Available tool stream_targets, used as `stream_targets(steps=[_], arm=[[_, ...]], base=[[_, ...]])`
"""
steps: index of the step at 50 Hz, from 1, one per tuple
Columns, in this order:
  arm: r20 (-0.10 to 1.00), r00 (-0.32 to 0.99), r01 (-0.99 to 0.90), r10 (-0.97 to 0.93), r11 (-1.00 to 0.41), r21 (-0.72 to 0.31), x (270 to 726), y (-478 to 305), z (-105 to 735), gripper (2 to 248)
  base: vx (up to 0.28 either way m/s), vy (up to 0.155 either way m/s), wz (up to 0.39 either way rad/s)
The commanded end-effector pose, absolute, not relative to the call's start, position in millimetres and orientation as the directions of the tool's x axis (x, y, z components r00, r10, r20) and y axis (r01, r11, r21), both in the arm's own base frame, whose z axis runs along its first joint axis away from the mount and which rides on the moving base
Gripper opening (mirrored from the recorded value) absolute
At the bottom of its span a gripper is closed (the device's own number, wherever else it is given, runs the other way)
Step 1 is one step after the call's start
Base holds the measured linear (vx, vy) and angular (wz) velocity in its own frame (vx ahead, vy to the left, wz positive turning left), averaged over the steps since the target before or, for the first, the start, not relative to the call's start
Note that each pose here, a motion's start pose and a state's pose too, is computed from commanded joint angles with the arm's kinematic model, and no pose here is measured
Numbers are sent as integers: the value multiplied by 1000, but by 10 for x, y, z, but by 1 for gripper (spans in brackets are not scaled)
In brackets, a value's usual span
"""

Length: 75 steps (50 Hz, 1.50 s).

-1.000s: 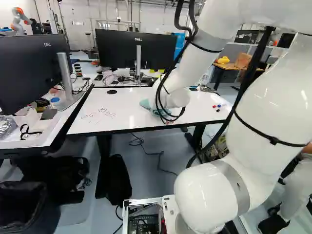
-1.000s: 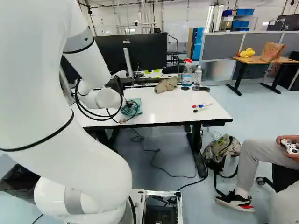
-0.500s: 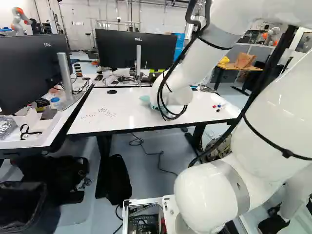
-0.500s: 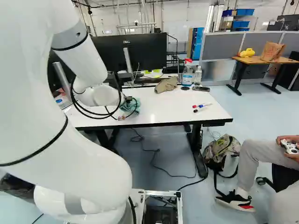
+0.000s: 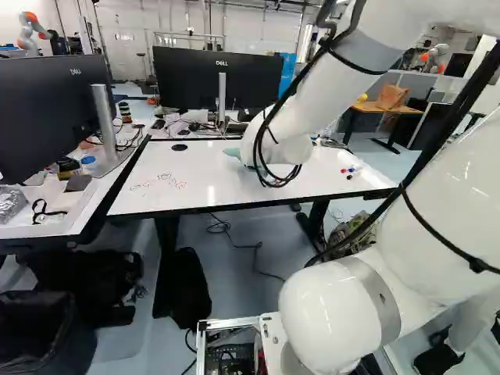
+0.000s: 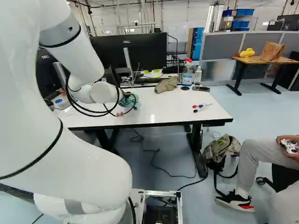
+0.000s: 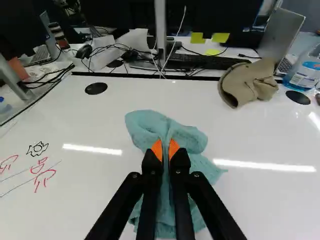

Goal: Clean the table with the green towel

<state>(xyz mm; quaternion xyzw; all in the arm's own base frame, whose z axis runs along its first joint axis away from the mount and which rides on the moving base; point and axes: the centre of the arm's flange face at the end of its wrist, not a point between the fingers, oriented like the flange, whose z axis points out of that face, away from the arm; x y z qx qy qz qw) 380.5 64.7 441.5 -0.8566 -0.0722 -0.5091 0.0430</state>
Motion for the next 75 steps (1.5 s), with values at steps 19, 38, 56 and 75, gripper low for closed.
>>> stream_targets(steps=[19, 38, 56, 75], arm=[[884, 455, 227, 106, -974, 0, 3923, 915, 4488, 35], [884, 448, 289, 135, -957, 0, 3955, 1196, 4494, 35], [883, 440, 345, 162, -939, 0, 3990, 1469, 4499, 35], [883, 429, 404, 189, -915, 0, 3981, 1758, 4503, 35]], base=[[0, 0, 0], [0, 0, 0], [0, 0, 0], [0, 0, 0]])
